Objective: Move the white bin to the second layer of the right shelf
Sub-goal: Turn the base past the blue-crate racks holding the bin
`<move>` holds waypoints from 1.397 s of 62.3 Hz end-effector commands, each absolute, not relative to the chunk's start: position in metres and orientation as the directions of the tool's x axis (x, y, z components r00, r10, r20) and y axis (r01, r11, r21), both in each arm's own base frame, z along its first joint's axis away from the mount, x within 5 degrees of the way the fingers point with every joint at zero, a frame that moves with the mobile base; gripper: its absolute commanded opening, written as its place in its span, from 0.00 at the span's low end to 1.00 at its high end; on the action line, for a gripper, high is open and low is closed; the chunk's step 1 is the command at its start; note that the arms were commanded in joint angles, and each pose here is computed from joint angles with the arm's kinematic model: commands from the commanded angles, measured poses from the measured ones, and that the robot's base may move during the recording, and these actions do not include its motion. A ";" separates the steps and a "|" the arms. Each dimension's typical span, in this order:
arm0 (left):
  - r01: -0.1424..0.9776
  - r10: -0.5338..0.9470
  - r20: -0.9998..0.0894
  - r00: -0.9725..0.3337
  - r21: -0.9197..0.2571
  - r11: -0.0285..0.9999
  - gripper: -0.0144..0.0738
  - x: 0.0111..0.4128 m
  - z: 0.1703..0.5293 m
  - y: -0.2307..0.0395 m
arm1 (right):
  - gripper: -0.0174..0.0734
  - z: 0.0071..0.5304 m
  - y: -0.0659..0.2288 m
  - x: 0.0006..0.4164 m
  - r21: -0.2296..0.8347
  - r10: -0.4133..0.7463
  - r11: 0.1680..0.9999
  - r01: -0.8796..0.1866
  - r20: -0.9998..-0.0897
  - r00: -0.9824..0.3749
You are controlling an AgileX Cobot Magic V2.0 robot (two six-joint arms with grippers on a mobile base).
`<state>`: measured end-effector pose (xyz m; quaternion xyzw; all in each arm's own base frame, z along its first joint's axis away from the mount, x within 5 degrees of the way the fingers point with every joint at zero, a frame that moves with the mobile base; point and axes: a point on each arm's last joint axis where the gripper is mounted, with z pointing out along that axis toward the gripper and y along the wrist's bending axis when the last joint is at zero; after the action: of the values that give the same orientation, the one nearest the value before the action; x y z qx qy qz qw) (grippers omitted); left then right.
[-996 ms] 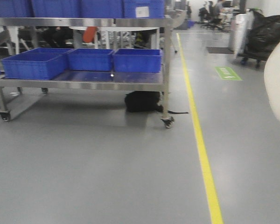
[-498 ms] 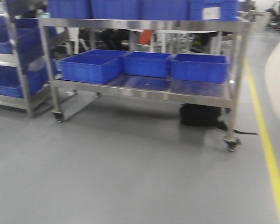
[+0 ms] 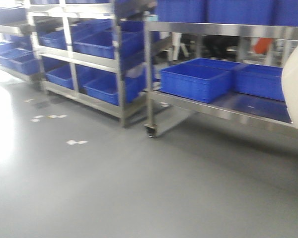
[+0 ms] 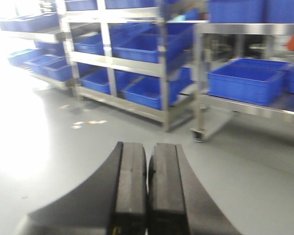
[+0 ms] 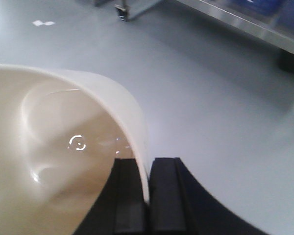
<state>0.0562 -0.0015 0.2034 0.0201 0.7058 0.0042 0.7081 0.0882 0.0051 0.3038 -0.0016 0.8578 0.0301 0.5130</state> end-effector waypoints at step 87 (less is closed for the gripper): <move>0.019 0.024 -0.998 0.064 0.026 0.999 0.26 0.057 0.199 -0.001 | 0.22 0.321 0.005 0.092 0.056 0.040 0.998 -0.033 -0.930 -0.365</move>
<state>0.0562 -0.0015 0.2034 0.0201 0.7058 0.0042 0.7081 0.0882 0.0051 0.3038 -0.0016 0.8578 0.0301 0.5130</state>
